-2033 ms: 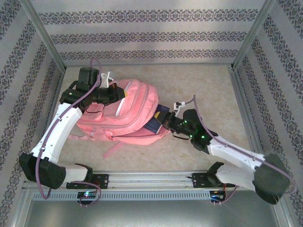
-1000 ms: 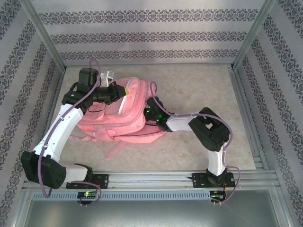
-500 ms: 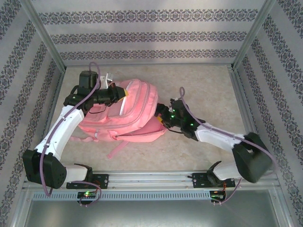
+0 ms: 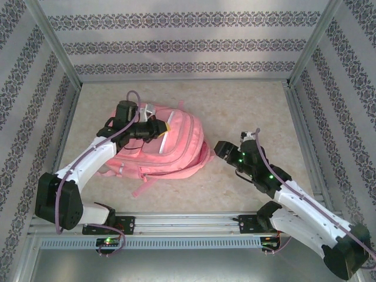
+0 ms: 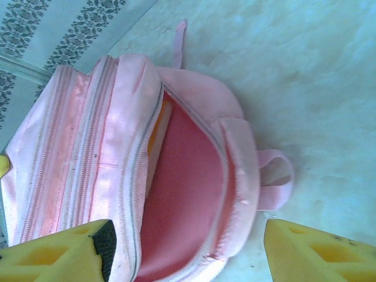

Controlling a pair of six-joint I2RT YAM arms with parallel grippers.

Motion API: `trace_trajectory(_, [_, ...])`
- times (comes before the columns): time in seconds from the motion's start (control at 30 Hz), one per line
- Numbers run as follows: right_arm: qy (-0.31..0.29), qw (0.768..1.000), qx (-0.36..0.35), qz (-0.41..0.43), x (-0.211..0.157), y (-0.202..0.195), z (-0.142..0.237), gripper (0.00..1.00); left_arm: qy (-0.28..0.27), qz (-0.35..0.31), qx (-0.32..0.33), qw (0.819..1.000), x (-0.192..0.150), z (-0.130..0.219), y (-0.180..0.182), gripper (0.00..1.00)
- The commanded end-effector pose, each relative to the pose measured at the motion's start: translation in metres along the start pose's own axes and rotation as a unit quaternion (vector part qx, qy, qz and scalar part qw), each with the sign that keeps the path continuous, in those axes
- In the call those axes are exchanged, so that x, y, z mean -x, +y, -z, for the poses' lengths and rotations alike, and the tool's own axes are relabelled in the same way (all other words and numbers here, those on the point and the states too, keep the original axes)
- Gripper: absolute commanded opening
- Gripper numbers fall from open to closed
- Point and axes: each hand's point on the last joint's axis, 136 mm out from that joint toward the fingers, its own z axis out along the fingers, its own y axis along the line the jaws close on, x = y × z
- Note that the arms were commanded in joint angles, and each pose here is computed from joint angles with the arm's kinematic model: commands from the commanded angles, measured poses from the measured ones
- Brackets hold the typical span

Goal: Pack the student bag

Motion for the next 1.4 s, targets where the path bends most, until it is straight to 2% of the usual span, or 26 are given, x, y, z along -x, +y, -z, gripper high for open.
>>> trace_trajectory(0.0, [0.003,0.998,-0.034,0.047,-0.005,-0.018,0.006,0.67,-0.025,-0.033,-0.02,0.999,0.005,-0.015,-0.019,0.0])
trace_trajectory(0.17, [0.017,0.996,-0.018,0.082,-0.014,-0.006,0.011,0.66,-0.027,-0.027,-0.008,0.999,-0.01,-0.047,-0.014,0.0])
trace_trajectory(0.33, [0.014,0.995,-0.012,0.103,-0.017,0.001,0.014,0.67,-0.028,-0.031,-0.006,0.999,-0.012,-0.081,-0.026,0.0])
trace_trajectory(0.5, [0.022,0.991,-0.013,0.128,-0.02,0.005,0.014,0.67,-0.037,-0.029,-0.009,0.999,0.007,-0.109,-0.036,0.0])
trace_trajectory(0.67, [0.031,0.988,-0.006,0.149,-0.025,0.01,0.013,0.66,-0.049,-0.038,-0.02,0.998,0.026,-0.122,-0.053,0.02])
trace_trajectory(0.8, [0.04,0.985,-0.004,0.167,-0.032,0.012,0.01,0.65,-0.043,-0.017,-0.035,0.998,0.037,-0.125,-0.05,0.12])
trace_trajectory(0.93, [0.048,0.981,-0.002,0.19,-0.04,0.014,0.008,0.64,-0.029,-0.011,-0.046,0.998,0.03,-0.113,-0.049,0.35])
trace_trajectory(1.03, [0.06,0.976,0.005,0.21,-0.05,0.016,0.007,0.62,-0.005,-0.024,-0.052,0.998,0.016,-0.097,-0.055,0.45])
trace_trajectory(1.1, [0.067,0.972,0.019,0.224,-0.059,0.021,0.006,0.61,0.002,-0.035,-0.044,0.998,0.005,-0.082,-0.056,0.49])
trace_trajectory(1.2, [0.08,0.966,0.039,0.241,-0.077,0.027,0.004,0.51,0.0,-0.054,-0.012,0.998,-0.006,-0.055,-0.051,0.52])
trace_trajectory(1.37, [0.104,0.954,0.052,0.277,-0.115,0.04,-0.002,0.46,-0.053,-0.077,0.062,0.994,-0.011,0.003,-0.035,0.56])
